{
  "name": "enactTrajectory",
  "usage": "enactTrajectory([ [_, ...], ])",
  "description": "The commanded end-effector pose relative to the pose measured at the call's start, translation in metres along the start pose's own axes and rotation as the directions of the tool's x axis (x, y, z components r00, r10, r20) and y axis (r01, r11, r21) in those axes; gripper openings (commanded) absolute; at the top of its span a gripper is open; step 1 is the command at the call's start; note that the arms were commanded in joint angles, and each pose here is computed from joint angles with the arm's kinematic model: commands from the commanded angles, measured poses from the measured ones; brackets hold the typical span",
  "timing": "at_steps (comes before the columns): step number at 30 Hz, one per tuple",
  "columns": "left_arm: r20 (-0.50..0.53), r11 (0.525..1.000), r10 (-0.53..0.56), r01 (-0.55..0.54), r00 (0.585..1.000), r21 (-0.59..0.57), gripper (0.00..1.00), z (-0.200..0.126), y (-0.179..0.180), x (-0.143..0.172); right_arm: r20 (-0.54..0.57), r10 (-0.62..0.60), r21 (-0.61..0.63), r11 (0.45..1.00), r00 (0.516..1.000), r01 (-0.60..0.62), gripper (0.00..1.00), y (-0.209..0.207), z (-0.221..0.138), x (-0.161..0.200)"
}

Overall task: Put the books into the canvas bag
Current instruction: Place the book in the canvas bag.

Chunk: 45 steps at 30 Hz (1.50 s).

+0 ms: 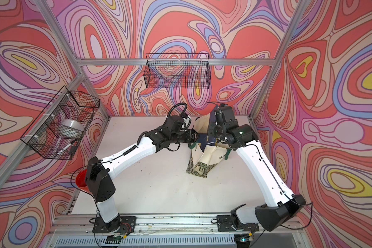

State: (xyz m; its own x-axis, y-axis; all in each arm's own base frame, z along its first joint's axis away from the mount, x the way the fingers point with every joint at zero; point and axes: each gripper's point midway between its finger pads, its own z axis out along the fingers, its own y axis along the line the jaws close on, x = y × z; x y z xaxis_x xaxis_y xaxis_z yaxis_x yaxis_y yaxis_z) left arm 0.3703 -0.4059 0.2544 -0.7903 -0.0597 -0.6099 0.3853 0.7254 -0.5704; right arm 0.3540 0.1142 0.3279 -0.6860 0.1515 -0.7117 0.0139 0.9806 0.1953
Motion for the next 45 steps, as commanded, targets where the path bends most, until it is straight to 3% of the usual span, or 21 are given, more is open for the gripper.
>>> enactTrajectory([
  [1, -0.063, 0.998, 0.017, -0.021, 0.998, -0.055, 0.54, 0.005, 0.01, 0.011, -0.052, 0.032, -0.062, 0.997, 0.998, -0.035, 0.0, 0.008, 0.006, 0.001],
  [13, -0.078, 0.99, 0.053, -0.062, 0.996, -0.123, 0.35, 0.012, 0.028, 0.018, -0.3, 0.155, -0.175, 0.961, 0.941, -0.214, 0.0, 0.003, 0.045, 0.026],
  [19, -0.064, 0.989, 0.069, -0.076, 0.996, -0.123, 0.34, 0.009, 0.026, 0.014, -0.304, 0.199, -0.26, 0.924, 0.932, -0.282, 0.0, 0.009, 0.071, 0.029],
  [28, -0.039, 0.989, 0.092, -0.096, 0.995, -0.116, 0.34, -0.001, 0.021, 0.006, -0.388, 0.195, -0.167, 0.946, 0.901, -0.277, 0.0, -0.011, 0.118, 0.062],
  [35, -0.033, 0.988, 0.103, -0.106, 0.994, -0.111, 0.35, -0.004, 0.018, 0.004, -0.429, 0.239, -0.203, 0.914, 0.871, -0.351, 0.0, -0.019, 0.147, 0.085],
  [37, -0.03, 0.987, 0.113, -0.115, 0.993, -0.109, 0.35, -0.008, 0.017, 0.003, -0.415, 0.242, -0.187, 0.921, 0.877, -0.343, 0.26, -0.023, 0.146, 0.082],
  [39, -0.021, 0.985, 0.131, -0.132, 0.991, -0.112, 0.37, -0.013, 0.016, 0.001, -0.382, 0.236, -0.172, 0.932, 0.894, -0.32, 0.42, -0.026, 0.138, 0.073],
  [45, 0.027, 0.972, 0.201, -0.196, 0.979, -0.126, 0.45, -0.035, 0.011, -0.013, -0.199, 0.191, -0.106, 0.971, 0.961, -0.214, 0.55, -0.042, 0.092, 0.028],
])
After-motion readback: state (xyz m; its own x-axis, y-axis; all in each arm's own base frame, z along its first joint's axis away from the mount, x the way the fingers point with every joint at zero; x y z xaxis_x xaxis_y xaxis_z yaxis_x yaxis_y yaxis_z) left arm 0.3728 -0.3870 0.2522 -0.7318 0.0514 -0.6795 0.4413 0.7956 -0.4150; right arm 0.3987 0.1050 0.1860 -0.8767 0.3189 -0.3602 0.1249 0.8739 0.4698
